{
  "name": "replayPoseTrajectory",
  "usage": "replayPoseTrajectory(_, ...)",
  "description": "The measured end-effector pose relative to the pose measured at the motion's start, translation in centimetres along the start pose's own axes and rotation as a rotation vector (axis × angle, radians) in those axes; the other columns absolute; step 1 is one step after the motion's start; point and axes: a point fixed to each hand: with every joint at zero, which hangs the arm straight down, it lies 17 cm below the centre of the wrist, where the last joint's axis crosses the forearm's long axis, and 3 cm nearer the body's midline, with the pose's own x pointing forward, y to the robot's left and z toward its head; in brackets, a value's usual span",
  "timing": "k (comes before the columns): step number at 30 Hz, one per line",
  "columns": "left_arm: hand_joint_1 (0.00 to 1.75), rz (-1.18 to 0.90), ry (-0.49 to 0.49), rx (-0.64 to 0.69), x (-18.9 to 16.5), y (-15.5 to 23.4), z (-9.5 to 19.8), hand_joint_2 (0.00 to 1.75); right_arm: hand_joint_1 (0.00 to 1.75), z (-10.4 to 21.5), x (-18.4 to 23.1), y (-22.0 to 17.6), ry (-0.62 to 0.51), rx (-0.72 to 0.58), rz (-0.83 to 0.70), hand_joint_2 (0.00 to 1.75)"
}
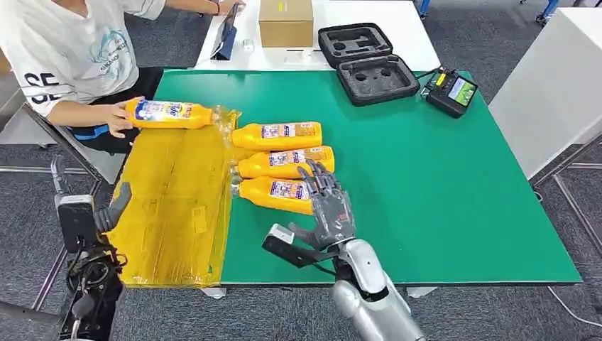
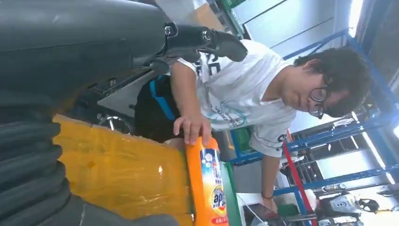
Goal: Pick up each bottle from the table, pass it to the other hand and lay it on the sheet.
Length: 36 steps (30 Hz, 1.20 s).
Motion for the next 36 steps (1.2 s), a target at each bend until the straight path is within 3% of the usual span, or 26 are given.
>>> replayPoseTrajectory(16,0.00,0.023,0.053,-0.011,-0.7,0.3,2.4,1.75,0.00,-3.0,-6.7,5.8,0.145,0.248,0.070,1.75)
replayPoseTrajectory(36,0.00,0.014,0.091,-0.012,-1.6,-1.0,2.5,1.75,0.00,-2.8,-3.4,12.1,0.139,0.523,-0.075,1.75)
